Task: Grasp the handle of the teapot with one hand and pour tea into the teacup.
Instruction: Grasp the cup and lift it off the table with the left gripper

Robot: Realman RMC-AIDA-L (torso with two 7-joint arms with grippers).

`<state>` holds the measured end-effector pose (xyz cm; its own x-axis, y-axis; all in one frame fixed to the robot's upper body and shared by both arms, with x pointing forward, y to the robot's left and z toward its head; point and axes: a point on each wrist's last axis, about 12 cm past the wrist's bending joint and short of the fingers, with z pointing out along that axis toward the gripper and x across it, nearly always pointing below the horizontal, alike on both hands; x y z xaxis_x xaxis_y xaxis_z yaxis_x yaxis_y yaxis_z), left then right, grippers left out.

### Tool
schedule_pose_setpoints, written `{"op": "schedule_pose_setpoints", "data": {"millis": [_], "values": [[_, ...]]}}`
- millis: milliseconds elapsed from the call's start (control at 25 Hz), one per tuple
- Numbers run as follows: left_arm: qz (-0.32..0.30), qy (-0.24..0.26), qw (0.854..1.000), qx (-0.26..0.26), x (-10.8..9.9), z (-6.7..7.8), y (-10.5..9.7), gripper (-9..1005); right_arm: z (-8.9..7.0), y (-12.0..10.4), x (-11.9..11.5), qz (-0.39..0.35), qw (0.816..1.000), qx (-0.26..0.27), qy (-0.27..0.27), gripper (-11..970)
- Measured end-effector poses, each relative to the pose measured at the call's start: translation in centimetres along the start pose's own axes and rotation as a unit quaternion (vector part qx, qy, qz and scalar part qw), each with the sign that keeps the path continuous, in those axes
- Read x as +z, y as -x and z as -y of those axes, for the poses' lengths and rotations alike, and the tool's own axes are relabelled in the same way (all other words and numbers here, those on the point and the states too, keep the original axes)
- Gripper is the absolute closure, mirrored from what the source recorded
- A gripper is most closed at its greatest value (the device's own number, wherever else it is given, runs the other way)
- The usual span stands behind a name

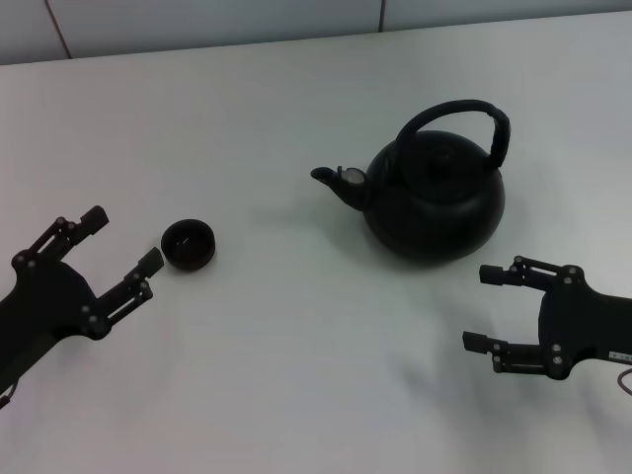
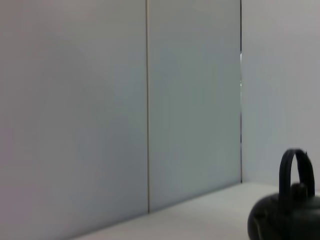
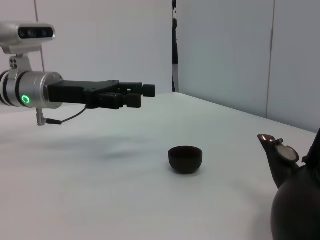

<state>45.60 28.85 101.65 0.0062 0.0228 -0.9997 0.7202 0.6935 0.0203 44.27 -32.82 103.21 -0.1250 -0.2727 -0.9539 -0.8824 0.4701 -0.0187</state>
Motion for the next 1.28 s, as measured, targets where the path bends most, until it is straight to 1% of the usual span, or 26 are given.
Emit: {"op": "schedule_pose_setpoints", "data": {"millis": [120, 240, 480, 800, 920, 1000, 1040, 1080, 1120, 1240, 1280], "values": [[-0.025, 0.000, 1.000, 0.003, 0.0, 0.0, -0.6, 207, 0.1, 0.1, 0.1, -0.001, 1.000, -0.002, 0.001, 157], [-0.082, -0.002, 0.997, 0.015, -0.1, 0.1, -1.9, 208, 0.2, 0.2, 0.1, -0.002, 1.000, -0.004, 0.001, 157], [-0.107, -0.002, 0.994, 0.018, -0.2, 0.4, -2.7, 209, 0.2, 0.2, 0.1, -0.001, 1.000, -0.002, 0.001, 158], [-0.117, -0.001, 0.993, 0.019, 0.2, 0.3, -2.9, 211, 0.2, 0.2, 0.1, 0.000, 1.000, -0.002, 0.001, 158], [-0.117, 0.001, 0.993, 0.018, 1.0, 0.2, -2.8, 212, 0.2, 0.2, 0.2, 0.000, 1.000, -0.002, 0.001, 158], [-0.117, 0.001, 0.993, 0.018, 1.0, 0.2, -2.8, 212, 0.2, 0.2, 0.2, 0.001, 1.000, -0.002, 0.002, 158], [-0.117, 0.000, 0.993, 0.016, 1.8, 0.0, -2.7, 213, 0.2, 0.3, 0.2, 0.002, 1.000, -0.002, 0.002, 158], [-0.117, 0.000, 0.993, 0.016, 1.8, 0.0, -2.7, 213, 0.2, 0.3, 0.2, 0.002, 1.000, -0.002, 0.002, 158], [-0.120, -0.002, 0.993, 0.016, 2.6, -0.2, -2.6, 213, 0.2, 0.3, 0.2, 0.002, 1.000, -0.002, 0.002, 158], [-0.120, -0.002, 0.993, 0.016, 2.6, -0.2, -2.6, 214, 0.2, 0.3, 0.2, 0.003, 1.000, -0.003, 0.003, 158], [-0.128, -0.006, 0.992, 0.017, 3.9, -0.3, -2.6, 214, 0.2, 0.3, 0.2, 0.003, 1.000, -0.003, 0.003, 158]]}}
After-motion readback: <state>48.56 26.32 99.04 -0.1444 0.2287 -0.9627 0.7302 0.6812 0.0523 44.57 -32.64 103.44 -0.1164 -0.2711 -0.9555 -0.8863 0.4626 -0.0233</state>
